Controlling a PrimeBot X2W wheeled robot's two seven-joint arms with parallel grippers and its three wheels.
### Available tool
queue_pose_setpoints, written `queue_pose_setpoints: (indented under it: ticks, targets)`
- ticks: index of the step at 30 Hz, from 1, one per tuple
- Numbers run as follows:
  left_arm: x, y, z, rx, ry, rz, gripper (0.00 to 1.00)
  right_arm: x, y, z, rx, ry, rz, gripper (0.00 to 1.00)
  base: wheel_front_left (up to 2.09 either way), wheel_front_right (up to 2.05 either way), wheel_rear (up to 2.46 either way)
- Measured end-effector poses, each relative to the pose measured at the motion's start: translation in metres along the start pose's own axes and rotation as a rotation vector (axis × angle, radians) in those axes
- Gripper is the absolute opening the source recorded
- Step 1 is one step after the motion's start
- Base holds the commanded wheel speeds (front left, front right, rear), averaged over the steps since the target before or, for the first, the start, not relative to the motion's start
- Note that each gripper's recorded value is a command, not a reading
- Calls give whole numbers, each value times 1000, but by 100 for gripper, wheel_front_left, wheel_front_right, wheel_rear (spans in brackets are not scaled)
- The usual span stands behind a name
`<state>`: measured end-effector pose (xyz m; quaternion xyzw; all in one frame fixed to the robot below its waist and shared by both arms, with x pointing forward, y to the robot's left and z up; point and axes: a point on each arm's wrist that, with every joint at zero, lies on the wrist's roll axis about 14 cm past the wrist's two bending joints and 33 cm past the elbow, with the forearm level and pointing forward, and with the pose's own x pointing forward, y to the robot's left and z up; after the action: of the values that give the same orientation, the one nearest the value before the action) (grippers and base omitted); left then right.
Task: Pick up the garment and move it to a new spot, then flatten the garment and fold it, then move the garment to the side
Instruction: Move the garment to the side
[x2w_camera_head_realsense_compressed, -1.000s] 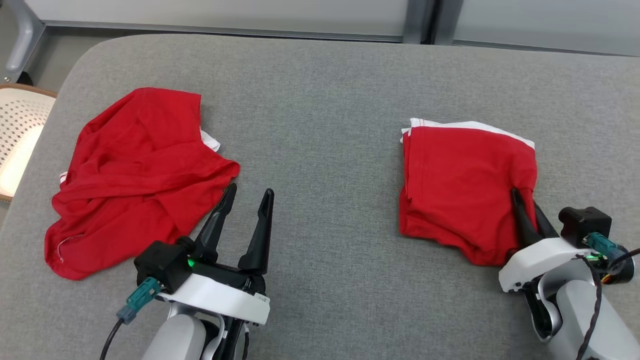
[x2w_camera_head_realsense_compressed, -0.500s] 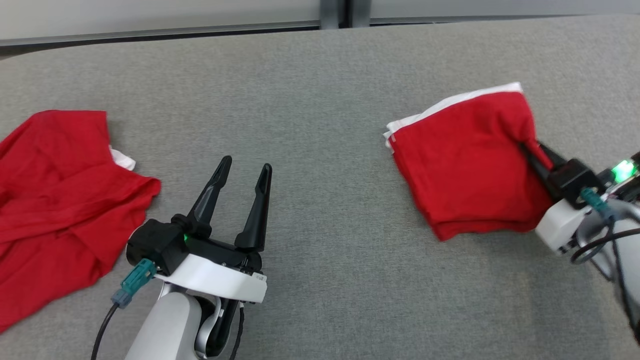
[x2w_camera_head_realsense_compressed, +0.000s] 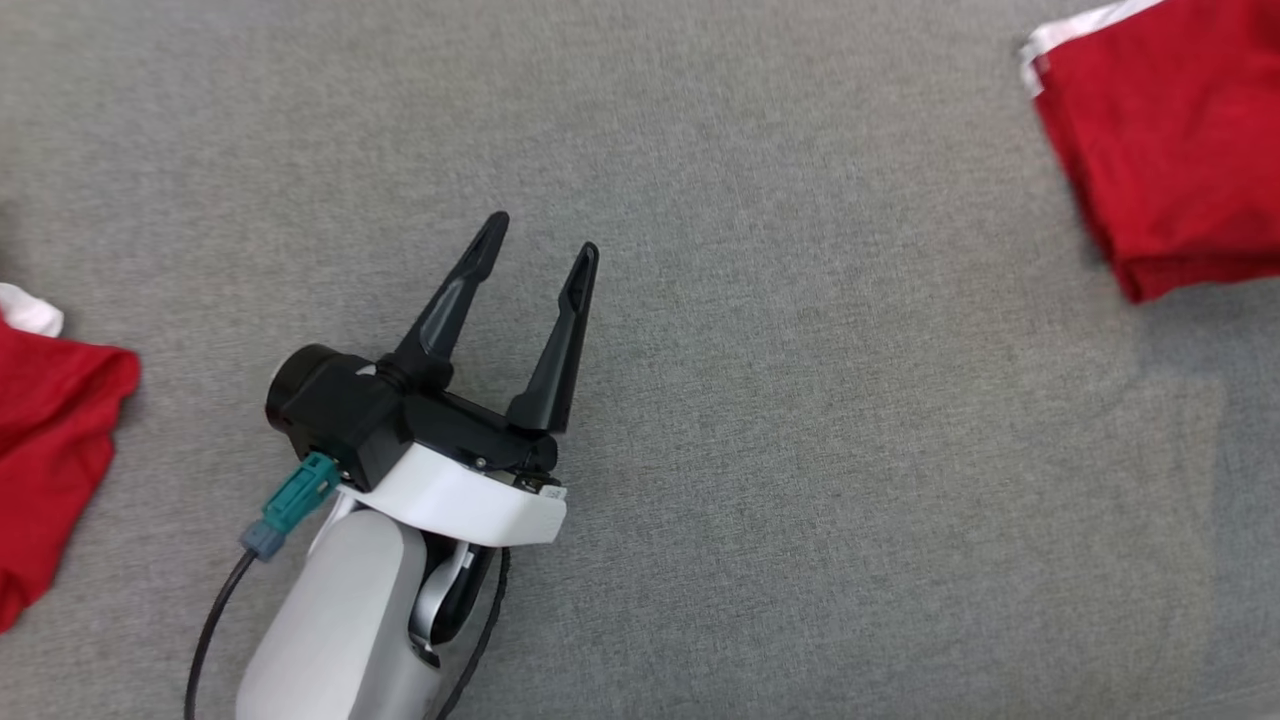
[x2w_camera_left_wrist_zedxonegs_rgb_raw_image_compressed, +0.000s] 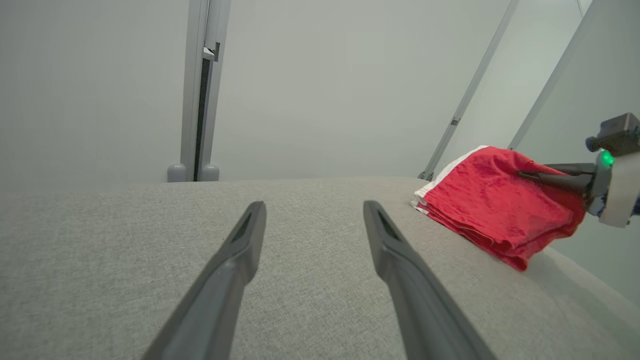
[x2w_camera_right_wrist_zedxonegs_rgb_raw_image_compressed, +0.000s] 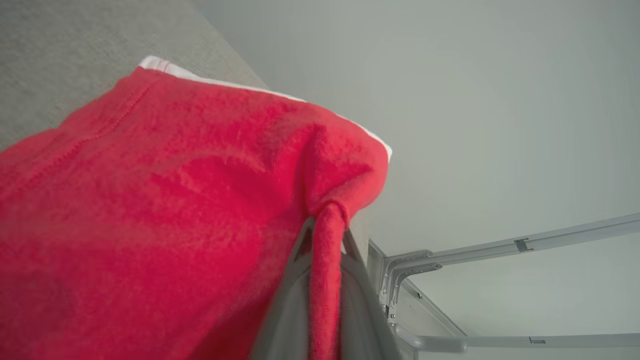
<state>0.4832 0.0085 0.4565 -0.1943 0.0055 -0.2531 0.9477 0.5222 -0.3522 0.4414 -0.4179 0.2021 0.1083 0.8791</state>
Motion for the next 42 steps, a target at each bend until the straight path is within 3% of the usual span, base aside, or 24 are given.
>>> queue_pose_setpoints:
  ticks: [7, 15, 16, 17, 29, 35, 42]
  targets:
    - [8, 10, -21, -16, 35, -7, 100, 9, -14, -31, -6, 110, -35, 0, 0, 0, 0]
    - [5, 25, -21, -21, 36, 36, 100, 16, -30, -41, -70, 152, -70, 0, 0, 0, 0]
    - [4, 25, -21, -21, 37, 39, 100, 17, -31, -40, -62, 151, -76, 40, 0, 0, 0]
    - [4, 26, -22, -21, 38, 42, 100, 19, -30, -39, -59, 148, -79, 100, 0, 0, 0]
    - [-5, 18, 13, -1, -22, 58, 100, 7, -48, 5, 30, 14, -188, 100, 0, 0, 0]
    - [-29, 18, 45, 25, -75, 104, 100, -7, -40, 67, 254, -215, -256, 100, 0, 0, 0]
    - [-67, 19, 81, 60, -143, 171, 100, -30, 18, 136, 481, -427, -195, 100, 0, 0, 0]
